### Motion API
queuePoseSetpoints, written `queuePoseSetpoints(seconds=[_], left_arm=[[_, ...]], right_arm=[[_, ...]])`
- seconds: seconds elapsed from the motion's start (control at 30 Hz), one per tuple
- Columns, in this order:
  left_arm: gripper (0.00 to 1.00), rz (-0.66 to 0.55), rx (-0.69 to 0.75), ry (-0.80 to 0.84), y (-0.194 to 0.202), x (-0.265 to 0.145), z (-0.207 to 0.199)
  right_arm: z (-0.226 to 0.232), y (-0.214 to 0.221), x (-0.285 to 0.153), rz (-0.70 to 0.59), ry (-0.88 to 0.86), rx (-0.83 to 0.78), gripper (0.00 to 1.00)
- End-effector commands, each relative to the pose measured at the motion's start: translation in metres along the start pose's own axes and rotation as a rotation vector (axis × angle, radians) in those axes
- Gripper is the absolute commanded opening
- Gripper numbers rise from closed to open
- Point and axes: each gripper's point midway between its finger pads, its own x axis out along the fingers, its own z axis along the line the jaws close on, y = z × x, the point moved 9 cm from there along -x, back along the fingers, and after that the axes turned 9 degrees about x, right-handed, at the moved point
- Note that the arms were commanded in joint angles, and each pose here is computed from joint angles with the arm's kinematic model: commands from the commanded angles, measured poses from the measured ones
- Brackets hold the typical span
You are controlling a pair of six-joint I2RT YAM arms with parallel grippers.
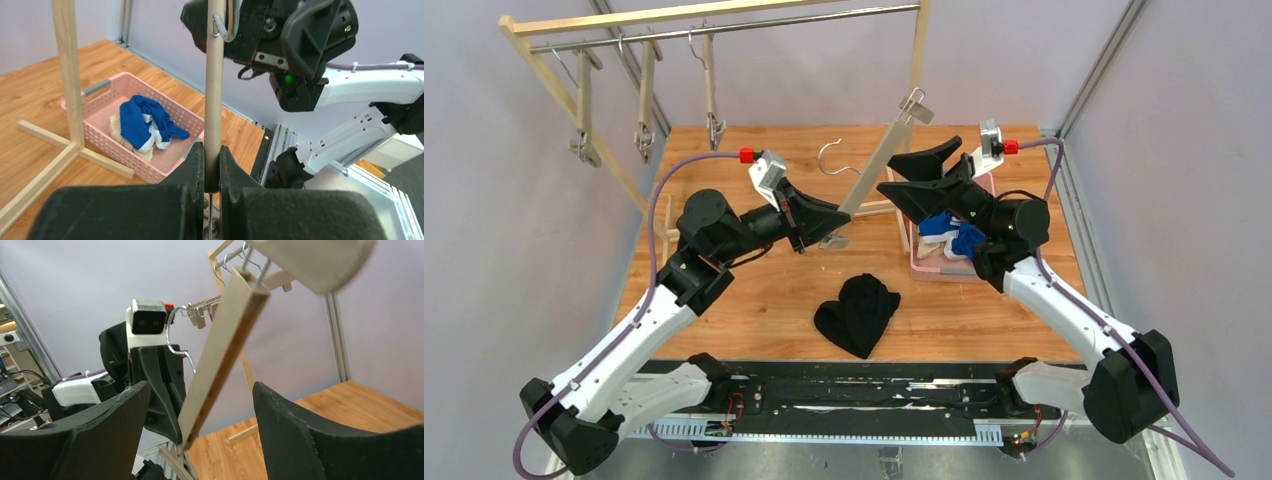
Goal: Remove the underwear clipped to the hanger
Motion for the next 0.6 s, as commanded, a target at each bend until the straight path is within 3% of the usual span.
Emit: queuePoseSetpoints(seconds=[0.0,0.2,0.4,0.57], left_arm=[[0.0,-0.07,0.063,-0.084,-0.033,-0.014,-0.007],[0.0,0.108,0.115,-0.402,-0.034,-0.047,0.005],[0.0,0.396,0.17,-0.809,-0.019,-0.09,0.027],[0.0,0.446,0.174,-0.85,-0.022,-0.088,0.031]], right_arm=[[0.005,0.003,-0.007,-0.001,0.02,-0.046,0.76],[-0.009,0.024,-0.024,0.161,0.223,-0.072,0.77],[-0.013,0.084,-0.058,0.609,0.61,-0.308,0.77],[-0.026,0.15,-0.097,0.926,0.785,-0.299,0.78]])
